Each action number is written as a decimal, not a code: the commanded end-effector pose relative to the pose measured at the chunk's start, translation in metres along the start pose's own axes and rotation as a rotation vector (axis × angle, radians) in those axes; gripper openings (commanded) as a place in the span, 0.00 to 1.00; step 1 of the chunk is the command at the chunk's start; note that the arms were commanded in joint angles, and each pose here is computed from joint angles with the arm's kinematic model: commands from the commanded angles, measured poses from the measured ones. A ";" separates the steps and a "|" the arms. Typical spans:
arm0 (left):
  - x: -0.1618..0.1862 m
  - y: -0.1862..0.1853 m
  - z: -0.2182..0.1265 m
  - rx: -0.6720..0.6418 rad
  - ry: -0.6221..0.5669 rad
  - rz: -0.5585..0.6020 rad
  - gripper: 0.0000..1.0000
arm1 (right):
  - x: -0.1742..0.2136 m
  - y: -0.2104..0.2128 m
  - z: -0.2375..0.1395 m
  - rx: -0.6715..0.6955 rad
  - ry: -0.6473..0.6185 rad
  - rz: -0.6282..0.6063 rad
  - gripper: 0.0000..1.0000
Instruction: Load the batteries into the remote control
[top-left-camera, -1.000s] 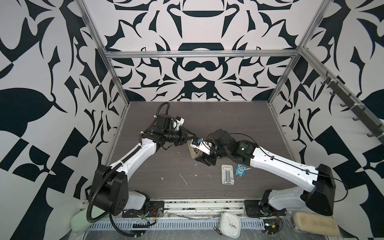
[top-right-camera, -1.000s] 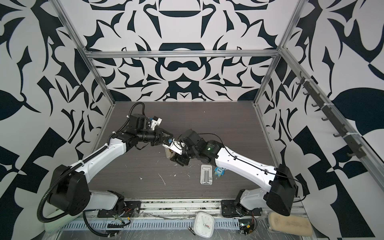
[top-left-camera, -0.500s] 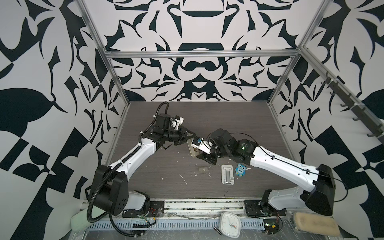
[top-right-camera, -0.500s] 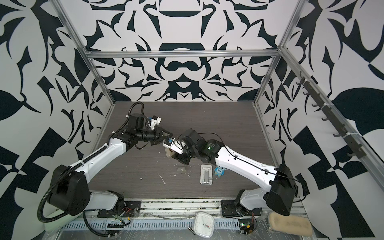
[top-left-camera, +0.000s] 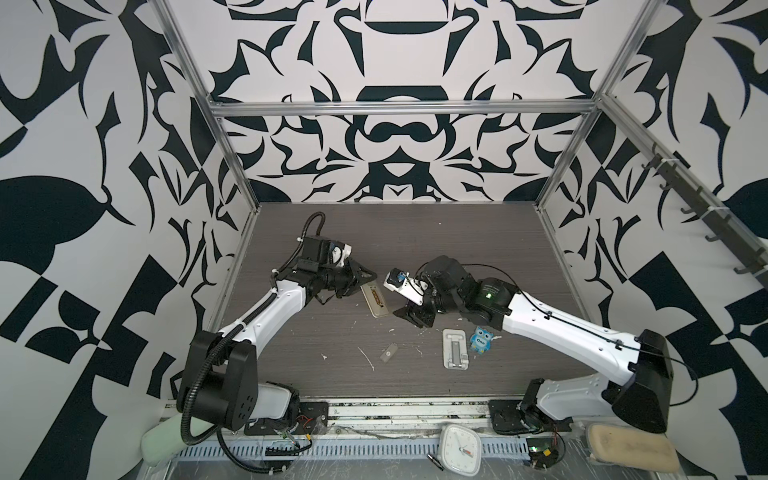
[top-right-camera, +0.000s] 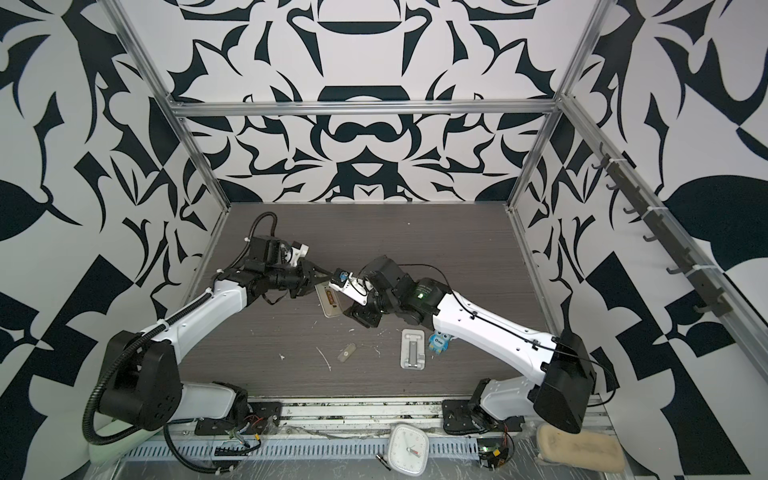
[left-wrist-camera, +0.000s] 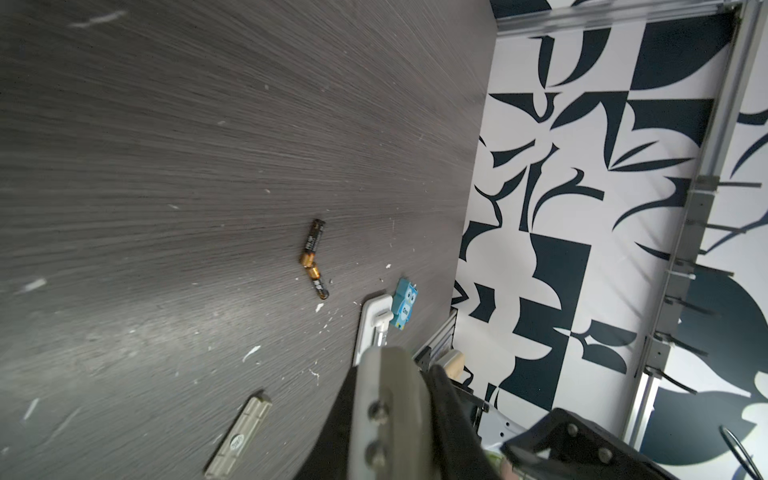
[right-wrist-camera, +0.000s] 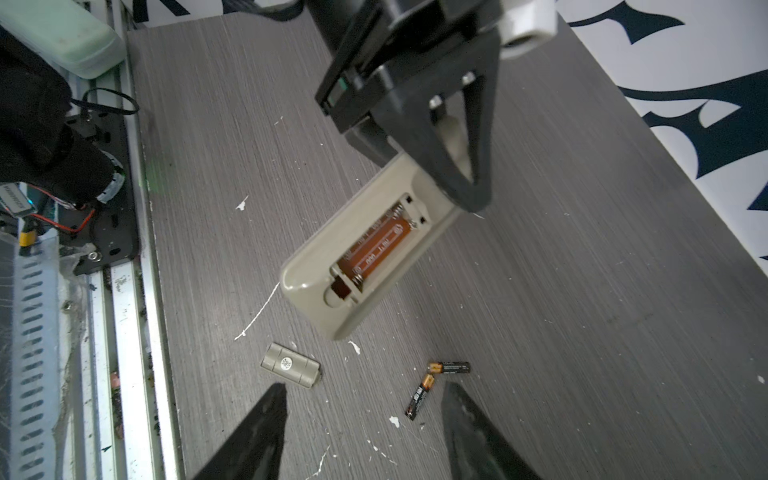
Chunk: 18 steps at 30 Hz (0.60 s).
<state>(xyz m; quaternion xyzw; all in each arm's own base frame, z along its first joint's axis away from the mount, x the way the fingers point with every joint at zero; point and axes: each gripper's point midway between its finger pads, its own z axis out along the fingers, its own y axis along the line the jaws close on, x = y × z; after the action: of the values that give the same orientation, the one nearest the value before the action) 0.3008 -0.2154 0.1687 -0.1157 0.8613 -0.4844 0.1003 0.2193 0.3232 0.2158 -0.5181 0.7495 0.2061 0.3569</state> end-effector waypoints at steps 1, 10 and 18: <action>-0.004 0.012 -0.014 -0.032 -0.057 -0.008 0.00 | -0.008 -0.013 -0.015 0.046 -0.041 0.056 0.69; 0.002 0.032 -0.020 -0.090 -0.106 0.031 0.00 | 0.041 -0.065 0.003 0.149 0.179 0.282 0.82; 0.017 0.047 -0.031 -0.089 -0.093 0.061 0.00 | 0.087 -0.075 0.040 0.145 0.409 0.424 0.84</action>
<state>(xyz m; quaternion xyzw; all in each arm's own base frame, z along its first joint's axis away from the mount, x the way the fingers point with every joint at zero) 0.2801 -0.1779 0.1428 -0.1250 0.8812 -0.4322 0.1454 0.2835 0.2710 0.1243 -0.3759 0.8968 0.1191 0.2008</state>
